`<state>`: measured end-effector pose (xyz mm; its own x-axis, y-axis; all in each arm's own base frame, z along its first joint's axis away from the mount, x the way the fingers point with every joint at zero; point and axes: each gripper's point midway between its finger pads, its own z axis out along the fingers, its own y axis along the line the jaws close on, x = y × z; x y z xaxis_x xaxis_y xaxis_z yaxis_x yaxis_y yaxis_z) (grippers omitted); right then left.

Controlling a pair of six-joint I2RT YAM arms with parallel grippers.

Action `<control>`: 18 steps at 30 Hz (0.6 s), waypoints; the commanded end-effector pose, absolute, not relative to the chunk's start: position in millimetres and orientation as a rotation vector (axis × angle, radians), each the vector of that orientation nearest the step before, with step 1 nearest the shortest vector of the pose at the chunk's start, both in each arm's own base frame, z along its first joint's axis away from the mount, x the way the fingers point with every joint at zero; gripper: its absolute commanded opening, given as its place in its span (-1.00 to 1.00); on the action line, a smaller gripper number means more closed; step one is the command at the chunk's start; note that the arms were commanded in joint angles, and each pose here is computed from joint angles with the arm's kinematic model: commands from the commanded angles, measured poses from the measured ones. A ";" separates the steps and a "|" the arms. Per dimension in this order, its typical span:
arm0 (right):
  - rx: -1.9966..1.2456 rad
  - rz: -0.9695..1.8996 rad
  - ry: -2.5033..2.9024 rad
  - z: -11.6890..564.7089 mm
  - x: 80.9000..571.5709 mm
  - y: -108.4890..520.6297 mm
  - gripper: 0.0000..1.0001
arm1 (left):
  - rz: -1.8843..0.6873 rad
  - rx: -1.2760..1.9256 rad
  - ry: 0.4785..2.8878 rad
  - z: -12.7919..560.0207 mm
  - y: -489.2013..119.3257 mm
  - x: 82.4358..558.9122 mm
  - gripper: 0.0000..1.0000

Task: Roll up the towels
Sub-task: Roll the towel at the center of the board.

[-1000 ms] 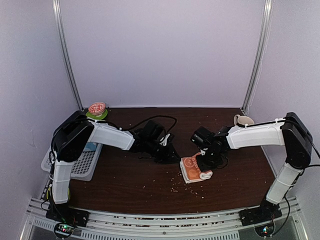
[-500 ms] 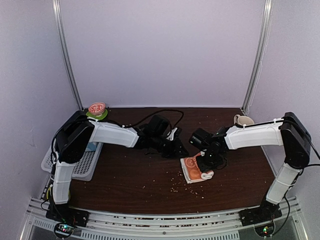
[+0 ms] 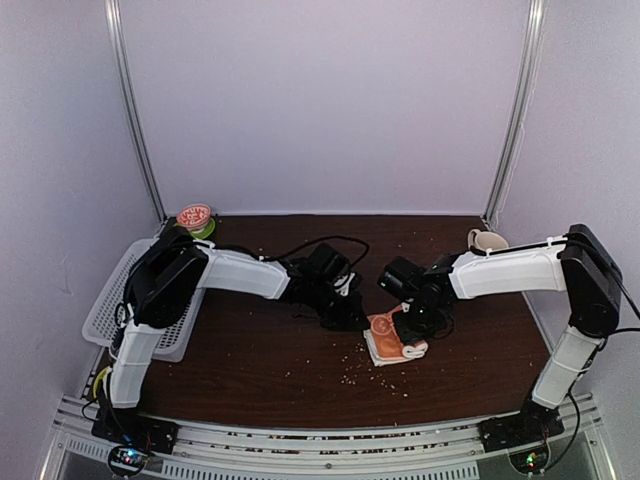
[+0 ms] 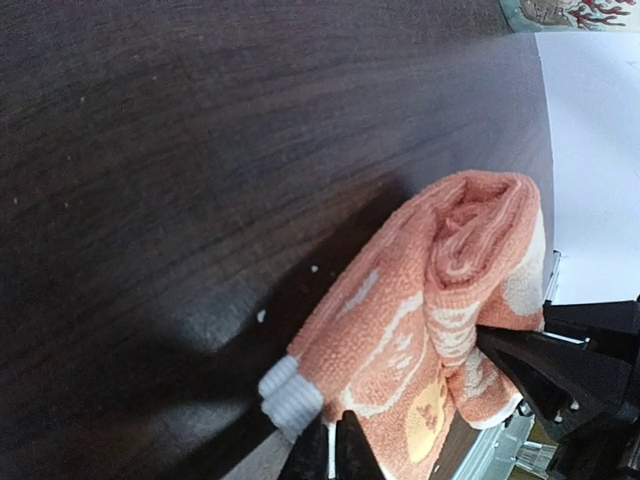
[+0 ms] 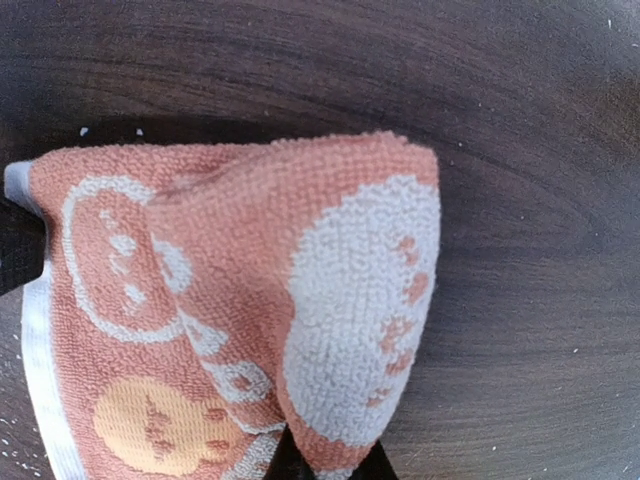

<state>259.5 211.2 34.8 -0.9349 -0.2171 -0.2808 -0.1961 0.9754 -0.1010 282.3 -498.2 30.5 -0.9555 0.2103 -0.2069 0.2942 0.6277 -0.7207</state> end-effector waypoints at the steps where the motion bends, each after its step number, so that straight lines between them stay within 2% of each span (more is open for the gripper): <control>1: -0.307 -0.198 2.843 29.5 255.2 201.0 -1.00 | -1.164 0.414 2.786 5.4 -494.4 283.5 -0.90; 7: -0.358 -0.338 2.764 43.8 262.4 206.1 -1.00 | -1.201 0.395 2.795 0.7 -495.5 275.1 -0.93; 18: -0.497 -0.768 2.579 51.8 267.9 213.3 -1.00 | -1.319 0.373 2.760 4.6 -501.0 268.7 -0.94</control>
